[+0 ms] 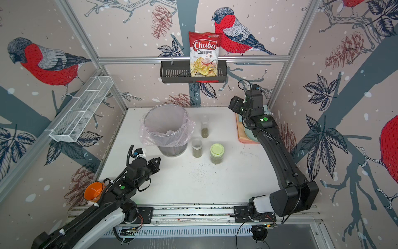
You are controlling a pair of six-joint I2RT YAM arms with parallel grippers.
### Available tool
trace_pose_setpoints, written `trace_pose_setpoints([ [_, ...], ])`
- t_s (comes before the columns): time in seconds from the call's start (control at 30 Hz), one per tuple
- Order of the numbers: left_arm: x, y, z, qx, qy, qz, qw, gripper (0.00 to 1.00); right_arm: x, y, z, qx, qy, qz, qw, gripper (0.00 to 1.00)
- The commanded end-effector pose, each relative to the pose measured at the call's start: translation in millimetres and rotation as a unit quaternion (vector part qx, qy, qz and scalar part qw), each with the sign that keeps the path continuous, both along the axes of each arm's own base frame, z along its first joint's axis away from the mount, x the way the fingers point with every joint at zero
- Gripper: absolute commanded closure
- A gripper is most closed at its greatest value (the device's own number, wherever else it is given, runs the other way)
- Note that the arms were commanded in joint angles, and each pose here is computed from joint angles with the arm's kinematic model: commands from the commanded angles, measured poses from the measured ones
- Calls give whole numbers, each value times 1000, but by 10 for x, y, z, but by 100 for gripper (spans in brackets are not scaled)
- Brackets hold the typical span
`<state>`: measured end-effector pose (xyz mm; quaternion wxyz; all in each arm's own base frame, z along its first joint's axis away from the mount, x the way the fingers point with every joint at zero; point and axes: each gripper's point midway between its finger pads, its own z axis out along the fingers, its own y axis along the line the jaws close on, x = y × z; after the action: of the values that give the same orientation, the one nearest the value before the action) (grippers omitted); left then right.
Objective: Empty moldy mung beans from jars
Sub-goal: Adjust the trash bin at the center of the board, then pick up the jar from the center of the board.
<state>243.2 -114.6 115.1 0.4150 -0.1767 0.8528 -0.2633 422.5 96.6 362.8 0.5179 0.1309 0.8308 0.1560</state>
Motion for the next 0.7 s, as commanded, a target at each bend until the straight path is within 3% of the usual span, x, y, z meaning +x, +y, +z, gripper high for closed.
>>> trace_pose_setpoints([
  [0.0, -217, 131, -115, 68, 67, 3, 995, 29, -43, -101, -72, 12, 27, -41, 999, 13],
  [0.03, -233, 76, -13, 81, 60, -9, 995, 3, -62, -78, -61, 18, 29, -38, 999, 12],
  [0.07, -245, 24, 88, 91, 54, -17, 994, 2, -87, -37, -49, 20, 27, -29, 999, 11],
  [0.1, -259, -33, 175, 95, 49, -28, 994, 2, -109, 15, -34, 18, 24, -18, 999, 1],
  [0.13, -274, -85, 265, 99, 47, -36, 993, 2, -128, 32, -14, 13, 21, -14, 1000, 0],
  [0.4, -578, -622, 773, 80, 31, -139, 987, 2, -215, -4, 63, -33, 32, -19, 999, 0],
  [0.6, -646, -859, 1137, 54, -16, -170, 984, 2, -231, 85, 246, -9, -2, 8, 1000, 0],
  [0.67, -623, -913, 1335, 26, -57, -178, 982, 1, -256, 94, 375, 12, -24, 24, 999, 0],
])
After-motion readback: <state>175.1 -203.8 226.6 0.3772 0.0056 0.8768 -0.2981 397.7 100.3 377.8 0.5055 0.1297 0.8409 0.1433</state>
